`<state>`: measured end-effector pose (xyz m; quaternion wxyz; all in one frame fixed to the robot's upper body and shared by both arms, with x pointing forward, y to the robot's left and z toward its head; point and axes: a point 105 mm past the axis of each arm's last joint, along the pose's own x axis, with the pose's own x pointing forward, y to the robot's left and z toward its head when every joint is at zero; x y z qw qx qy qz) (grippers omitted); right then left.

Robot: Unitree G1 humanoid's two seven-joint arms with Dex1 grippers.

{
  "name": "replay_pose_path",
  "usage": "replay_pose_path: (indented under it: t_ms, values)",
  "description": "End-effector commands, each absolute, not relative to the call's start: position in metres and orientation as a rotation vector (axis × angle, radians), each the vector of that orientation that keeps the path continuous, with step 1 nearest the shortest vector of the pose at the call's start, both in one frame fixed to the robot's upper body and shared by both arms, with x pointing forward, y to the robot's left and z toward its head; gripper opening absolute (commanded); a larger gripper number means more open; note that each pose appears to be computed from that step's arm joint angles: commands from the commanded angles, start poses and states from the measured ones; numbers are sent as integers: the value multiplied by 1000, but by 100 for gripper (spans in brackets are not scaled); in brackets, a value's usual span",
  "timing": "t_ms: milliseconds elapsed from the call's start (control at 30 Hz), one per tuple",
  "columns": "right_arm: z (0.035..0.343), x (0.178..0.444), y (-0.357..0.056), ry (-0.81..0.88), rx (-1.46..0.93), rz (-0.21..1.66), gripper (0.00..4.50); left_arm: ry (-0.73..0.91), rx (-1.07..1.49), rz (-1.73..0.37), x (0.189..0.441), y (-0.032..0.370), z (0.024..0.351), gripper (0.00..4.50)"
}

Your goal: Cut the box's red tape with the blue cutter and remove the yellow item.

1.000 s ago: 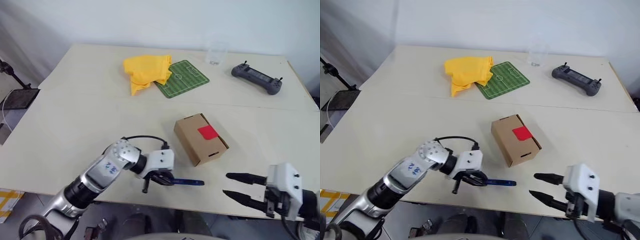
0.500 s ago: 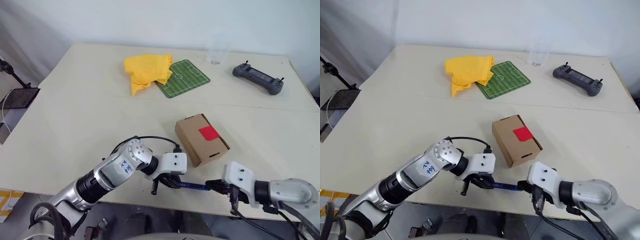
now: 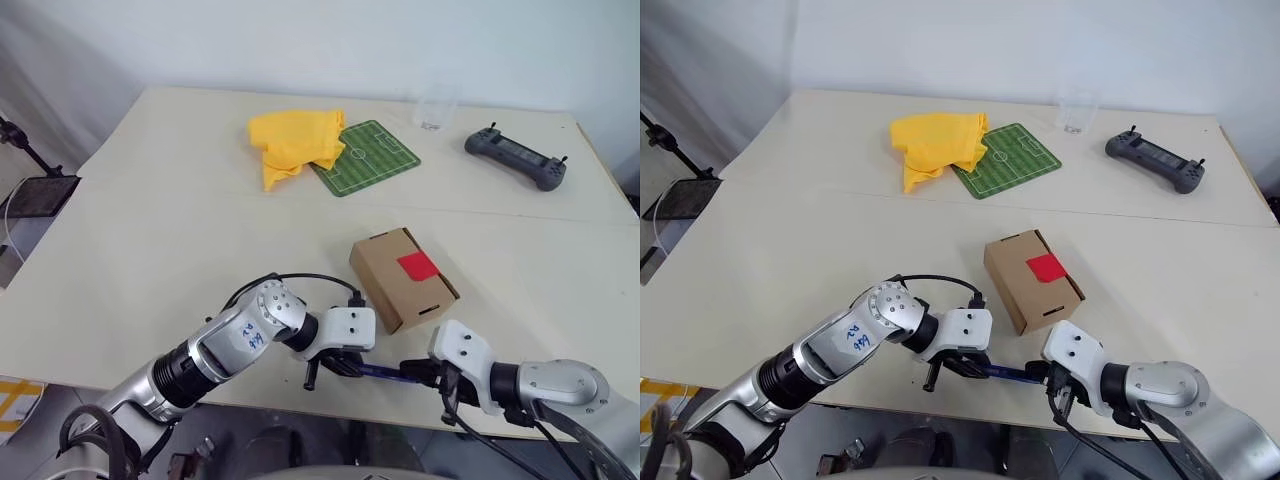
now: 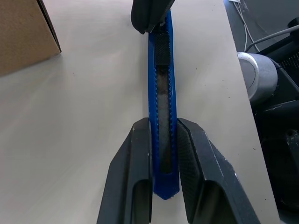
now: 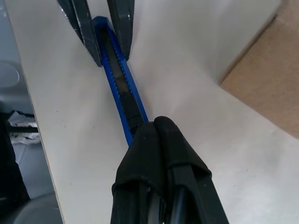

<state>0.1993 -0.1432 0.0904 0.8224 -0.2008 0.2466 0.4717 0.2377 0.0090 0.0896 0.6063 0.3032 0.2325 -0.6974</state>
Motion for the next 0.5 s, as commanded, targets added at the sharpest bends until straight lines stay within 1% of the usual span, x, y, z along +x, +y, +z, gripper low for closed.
replay_pose_path:
  t_ms: [33, 233, 400, 500]
  values:
    - [83, 185, -140, 555, -450, 1088, 3, 585, 698, -1594, 236, 11, 80, 43]
    - [82, 185, -136, 494, -529, 1164, 3, 588, 696, -1588, 235, 9, 81, 43]
    - [77, 192, -131, 482, -504, 1161, 3, 577, 693, -1599, 232, 4, 83, 43]
    - [76, 193, -122, 463, -505, 1196, 3, 579, 692, -1600, 232, 3, 84, 43]
